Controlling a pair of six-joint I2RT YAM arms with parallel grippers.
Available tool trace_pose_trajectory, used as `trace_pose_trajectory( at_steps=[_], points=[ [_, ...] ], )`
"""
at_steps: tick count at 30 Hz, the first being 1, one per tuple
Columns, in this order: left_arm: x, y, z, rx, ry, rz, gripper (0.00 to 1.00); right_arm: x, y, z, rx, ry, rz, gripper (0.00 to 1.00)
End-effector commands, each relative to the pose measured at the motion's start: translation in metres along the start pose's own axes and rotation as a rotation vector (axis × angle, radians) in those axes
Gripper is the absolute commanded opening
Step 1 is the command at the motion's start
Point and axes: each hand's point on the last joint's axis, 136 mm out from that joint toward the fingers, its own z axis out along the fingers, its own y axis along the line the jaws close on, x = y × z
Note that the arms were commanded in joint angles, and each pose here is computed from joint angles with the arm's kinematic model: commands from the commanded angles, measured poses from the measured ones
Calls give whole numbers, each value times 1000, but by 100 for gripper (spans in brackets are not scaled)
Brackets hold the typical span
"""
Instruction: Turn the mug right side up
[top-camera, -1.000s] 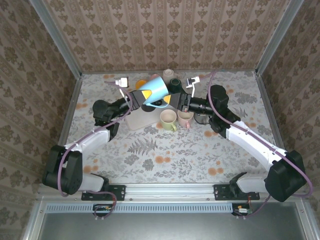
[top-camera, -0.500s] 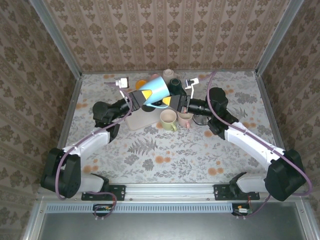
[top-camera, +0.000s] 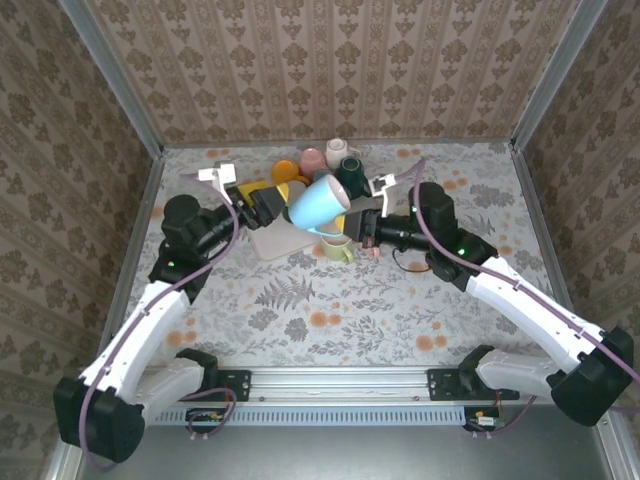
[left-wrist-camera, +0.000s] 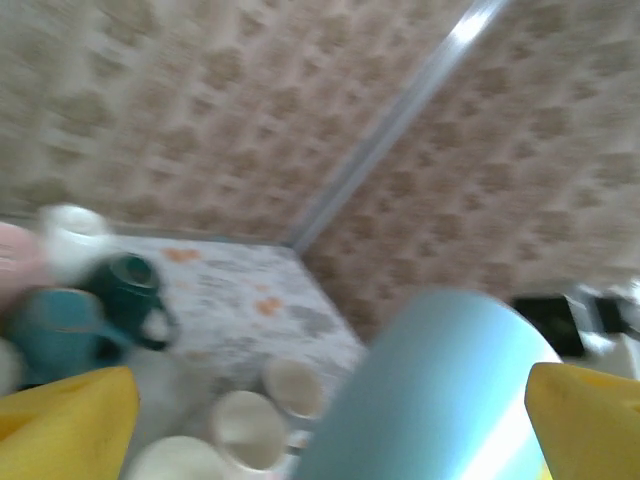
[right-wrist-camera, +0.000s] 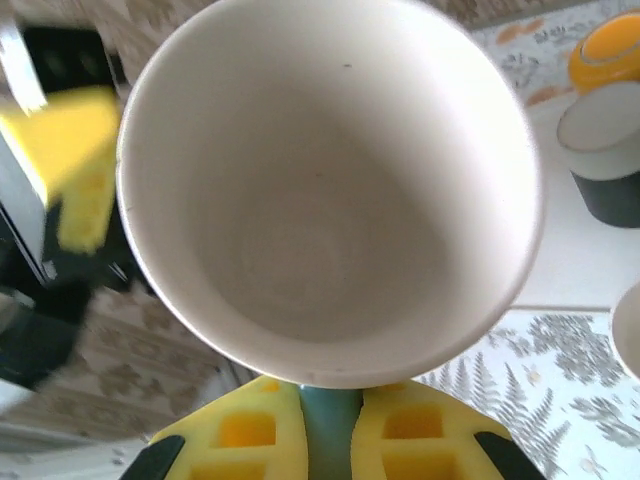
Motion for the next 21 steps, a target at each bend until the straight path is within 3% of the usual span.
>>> trace_pose_trajectory(
  at_steps=[1, 4, 6, 16, 21],
  points=[
    [14, 81, -38, -513, 122, 153, 100, 12, 2, 2, 173, 75, -275, 0],
    [-8, 109, -70, -771, 22, 143, 100, 30, -5, 17, 263, 162, -320, 0],
    [-15, 119, -86, -869, -50, 117, 100, 42, -8, 27, 320, 217, -378, 0],
    [-9, 129, -104, -915, -120, 117, 100, 102, -38, 86, 524, 439, -464, 0],
    [-8, 127, -103, -901, -113, 122, 100, 108, -57, 101, 612, 453, -492, 0]
  ],
)
